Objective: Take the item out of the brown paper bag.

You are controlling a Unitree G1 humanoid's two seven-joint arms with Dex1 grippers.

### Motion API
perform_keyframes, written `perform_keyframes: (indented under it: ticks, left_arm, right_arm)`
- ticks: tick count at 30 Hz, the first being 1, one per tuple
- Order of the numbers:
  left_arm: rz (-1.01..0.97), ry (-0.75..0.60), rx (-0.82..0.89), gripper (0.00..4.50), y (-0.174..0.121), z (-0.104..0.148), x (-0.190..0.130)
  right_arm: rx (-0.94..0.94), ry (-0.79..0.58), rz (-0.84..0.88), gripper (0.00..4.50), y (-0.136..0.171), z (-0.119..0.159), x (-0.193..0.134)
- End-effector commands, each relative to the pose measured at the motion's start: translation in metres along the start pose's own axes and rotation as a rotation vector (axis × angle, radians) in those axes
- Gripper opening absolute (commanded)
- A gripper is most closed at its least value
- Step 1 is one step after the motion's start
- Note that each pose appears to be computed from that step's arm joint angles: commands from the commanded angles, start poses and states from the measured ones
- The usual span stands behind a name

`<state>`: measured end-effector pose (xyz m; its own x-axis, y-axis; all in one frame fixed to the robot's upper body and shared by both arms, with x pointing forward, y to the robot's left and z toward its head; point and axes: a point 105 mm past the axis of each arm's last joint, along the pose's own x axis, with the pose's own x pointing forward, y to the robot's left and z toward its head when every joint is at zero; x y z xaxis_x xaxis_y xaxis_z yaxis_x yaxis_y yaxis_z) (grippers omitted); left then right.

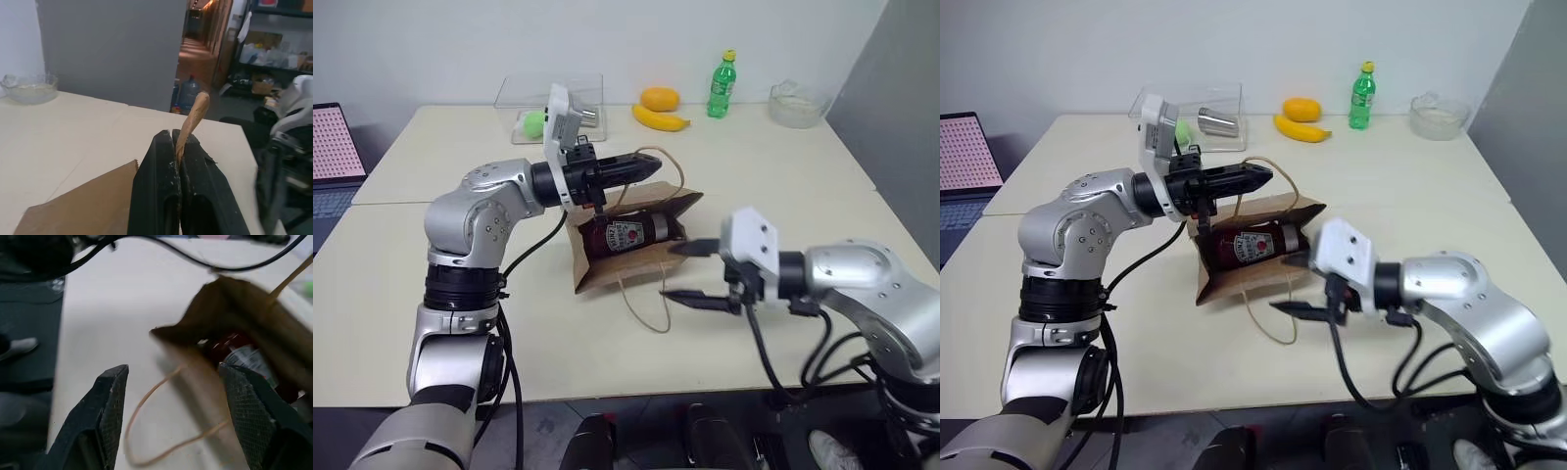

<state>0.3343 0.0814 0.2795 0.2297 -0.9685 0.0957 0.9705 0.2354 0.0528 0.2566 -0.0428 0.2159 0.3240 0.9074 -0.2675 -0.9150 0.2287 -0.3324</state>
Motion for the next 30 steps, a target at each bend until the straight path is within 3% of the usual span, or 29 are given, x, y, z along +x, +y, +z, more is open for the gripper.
perform_keyframes:
  ticks: [1,3,9,18,25,30]
  left_arm:
    - [-0.011,-0.059,0.063,0.00,-0.004,0.027,-0.002]
    - [-0.005,-0.061,0.064,0.00,-0.002,0.027,-0.003]
    - [-0.001,-0.047,0.065,0.00,-0.002,0.023,-0.006]
    - [0.022,-0.047,0.073,0.00,0.002,0.023,-0.007]
    - [0.035,-0.048,0.080,0.00,0.003,0.022,-0.008]
    - [0.039,-0.047,0.082,0.00,0.003,0.021,-0.008]
  right_arm:
    - [-0.049,0.042,-0.065,3.07,-0.015,-0.004,0.023]
    - [-0.081,0.062,-0.088,3.07,-0.022,-0.007,0.034]
    - [-0.160,0.125,-0.192,4.44,-0.050,-0.015,0.073]
    - [-0.562,0.351,-0.146,4.44,-0.061,-0.051,0.096]
    - [-0.732,0.404,-0.142,4.44,-0.068,-0.053,0.106]
    - [-0.754,0.460,-0.117,4.44,-0.071,-0.065,0.115]
